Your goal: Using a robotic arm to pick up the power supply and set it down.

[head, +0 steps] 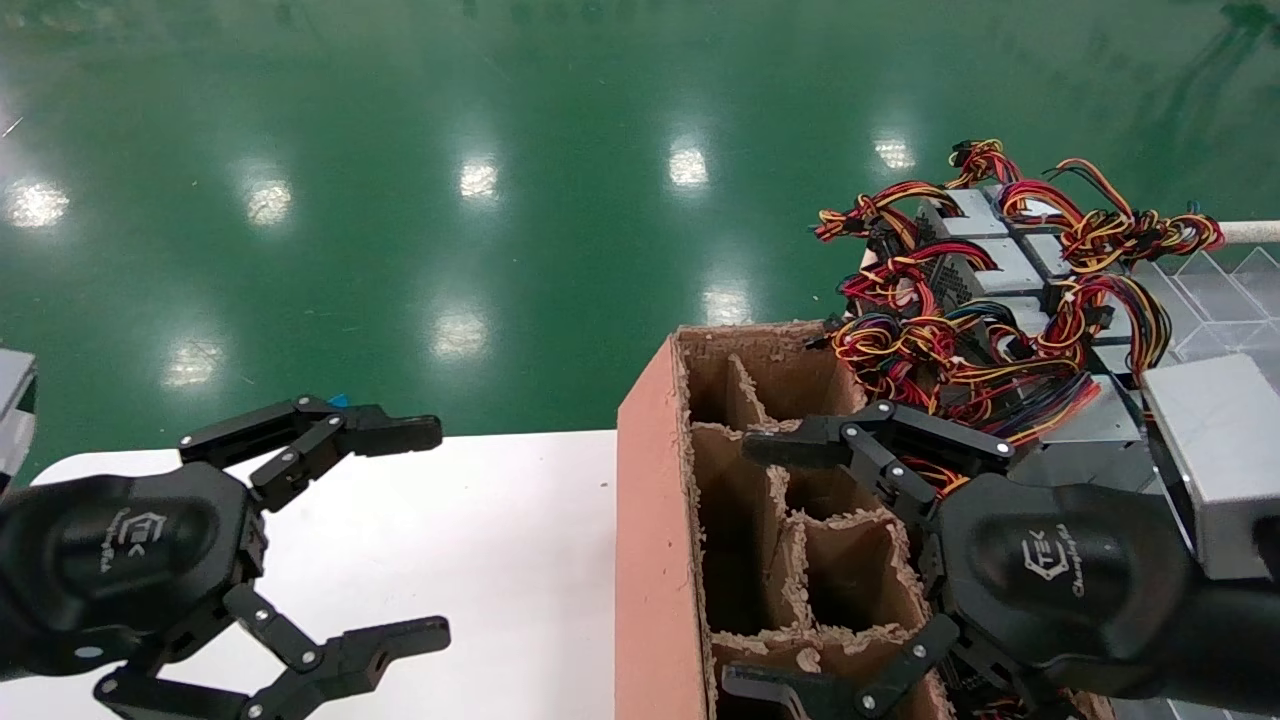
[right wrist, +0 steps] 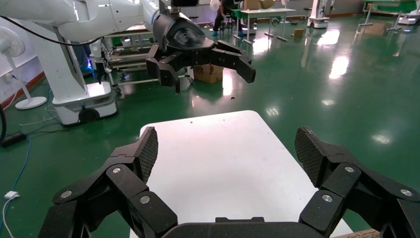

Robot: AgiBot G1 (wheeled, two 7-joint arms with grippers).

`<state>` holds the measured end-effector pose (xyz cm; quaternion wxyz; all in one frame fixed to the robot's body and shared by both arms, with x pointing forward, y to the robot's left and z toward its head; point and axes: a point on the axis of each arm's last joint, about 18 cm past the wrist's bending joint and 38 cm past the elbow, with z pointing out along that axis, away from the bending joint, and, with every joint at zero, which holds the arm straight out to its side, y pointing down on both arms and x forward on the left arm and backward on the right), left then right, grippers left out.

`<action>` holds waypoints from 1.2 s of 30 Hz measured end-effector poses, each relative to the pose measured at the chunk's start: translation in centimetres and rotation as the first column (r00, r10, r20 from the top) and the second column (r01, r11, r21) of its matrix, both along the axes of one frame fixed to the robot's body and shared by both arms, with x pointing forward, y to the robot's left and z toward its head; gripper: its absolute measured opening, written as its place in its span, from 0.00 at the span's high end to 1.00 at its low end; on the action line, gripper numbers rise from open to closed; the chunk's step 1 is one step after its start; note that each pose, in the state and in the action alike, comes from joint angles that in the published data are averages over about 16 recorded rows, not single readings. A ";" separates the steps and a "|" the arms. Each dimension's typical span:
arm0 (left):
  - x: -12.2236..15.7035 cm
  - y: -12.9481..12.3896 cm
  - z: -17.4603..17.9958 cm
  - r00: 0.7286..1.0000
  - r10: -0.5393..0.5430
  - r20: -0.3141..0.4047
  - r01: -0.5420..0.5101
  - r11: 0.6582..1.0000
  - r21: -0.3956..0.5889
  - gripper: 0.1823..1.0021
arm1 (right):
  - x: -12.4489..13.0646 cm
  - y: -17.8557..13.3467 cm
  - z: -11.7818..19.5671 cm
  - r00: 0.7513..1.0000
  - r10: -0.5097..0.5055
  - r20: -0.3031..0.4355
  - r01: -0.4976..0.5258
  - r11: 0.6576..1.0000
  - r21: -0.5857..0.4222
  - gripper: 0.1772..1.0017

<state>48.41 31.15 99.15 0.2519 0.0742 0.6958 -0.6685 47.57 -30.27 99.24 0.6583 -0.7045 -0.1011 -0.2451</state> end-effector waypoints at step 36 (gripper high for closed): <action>0.0 0.0 0.0 1.000 0.000 0.000 0.000 1.000 0.000 0.06 | 0.5 -1.6 -0.1 0.992 -0.090 0.092 0.103 0.983 -0.151 0.00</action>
